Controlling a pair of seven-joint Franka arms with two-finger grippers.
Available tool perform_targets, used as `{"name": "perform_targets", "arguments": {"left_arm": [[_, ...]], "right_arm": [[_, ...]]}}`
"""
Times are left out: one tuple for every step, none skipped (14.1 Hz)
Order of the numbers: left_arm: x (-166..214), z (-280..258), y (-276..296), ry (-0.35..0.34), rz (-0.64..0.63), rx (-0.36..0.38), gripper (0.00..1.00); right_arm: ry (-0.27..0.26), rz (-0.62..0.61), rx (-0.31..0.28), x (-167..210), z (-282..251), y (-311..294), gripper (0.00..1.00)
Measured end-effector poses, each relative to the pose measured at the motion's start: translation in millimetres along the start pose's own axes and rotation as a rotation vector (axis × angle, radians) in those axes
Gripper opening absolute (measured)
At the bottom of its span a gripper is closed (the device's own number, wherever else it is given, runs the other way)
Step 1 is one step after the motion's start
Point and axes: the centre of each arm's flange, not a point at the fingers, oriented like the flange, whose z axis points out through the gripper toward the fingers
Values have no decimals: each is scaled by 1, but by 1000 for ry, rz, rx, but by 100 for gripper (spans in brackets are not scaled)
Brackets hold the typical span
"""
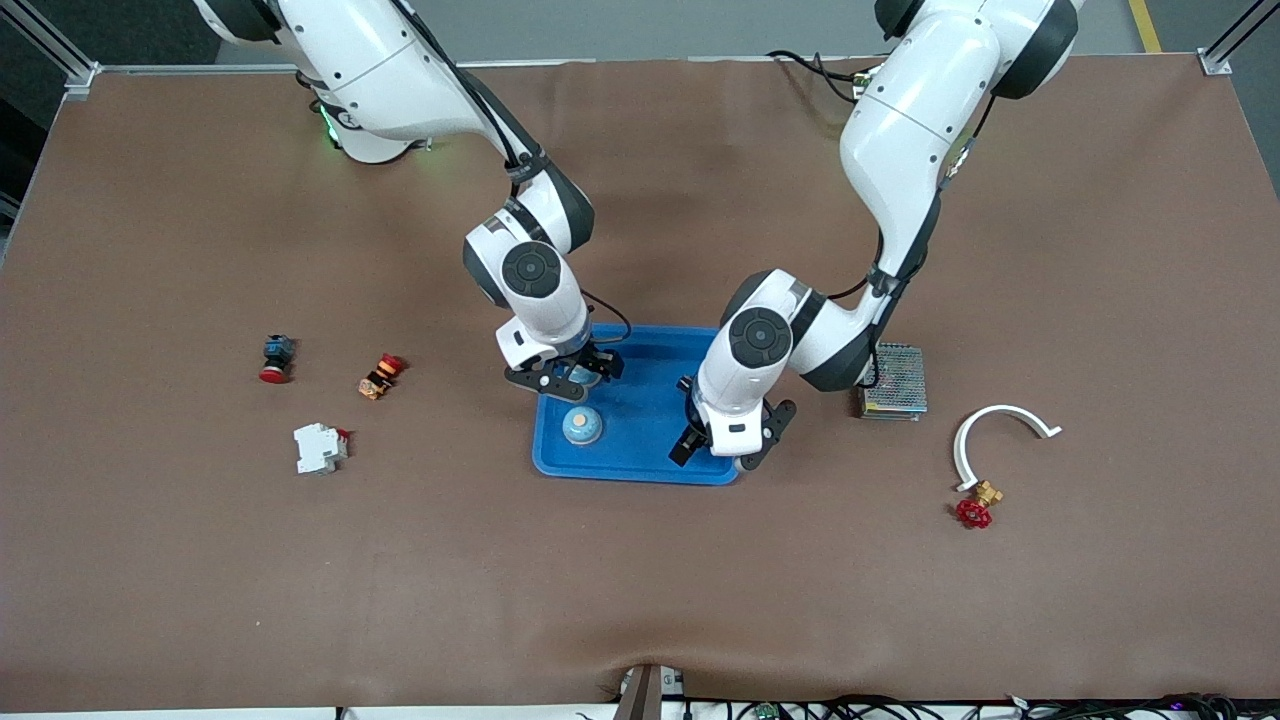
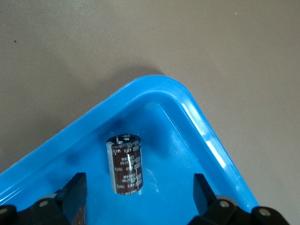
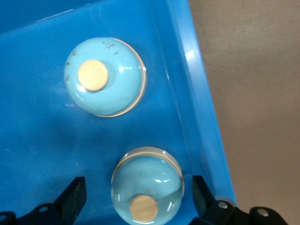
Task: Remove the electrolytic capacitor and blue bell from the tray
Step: 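Grasp a blue bell with the right gripper while the left gripper grasps a capacitor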
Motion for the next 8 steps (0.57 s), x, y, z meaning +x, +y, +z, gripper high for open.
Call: {"name": "perform_targets", "arguments": {"left_arm": [[1, 1, 0, 1, -1, 1, 100], [1, 2, -1, 1, -2, 3, 100], [2, 3, -1, 2, -2, 5, 100], [3, 4, -2, 3, -3, 7, 100], [5, 5, -3, 5, -5, 9, 100], [6, 6, -3, 6, -6, 11, 100], [6, 7, -4, 7, -7, 13, 100], [7, 9, -4, 7, -7, 16, 100]], "right_arm": [[2, 1, 3, -2, 3, -1, 100], [2, 1, 3, -3, 6, -1, 100], [2, 1, 3, -3, 8, -1, 100], [2, 1, 2, -3, 9, -1, 100], [2, 2, 2, -3, 9, -1, 100], [2, 2, 2, -3, 9, -1, 100], [3, 1, 2, -3, 9, -1, 93], [3, 1, 3, -3, 8, -1, 80]]}}
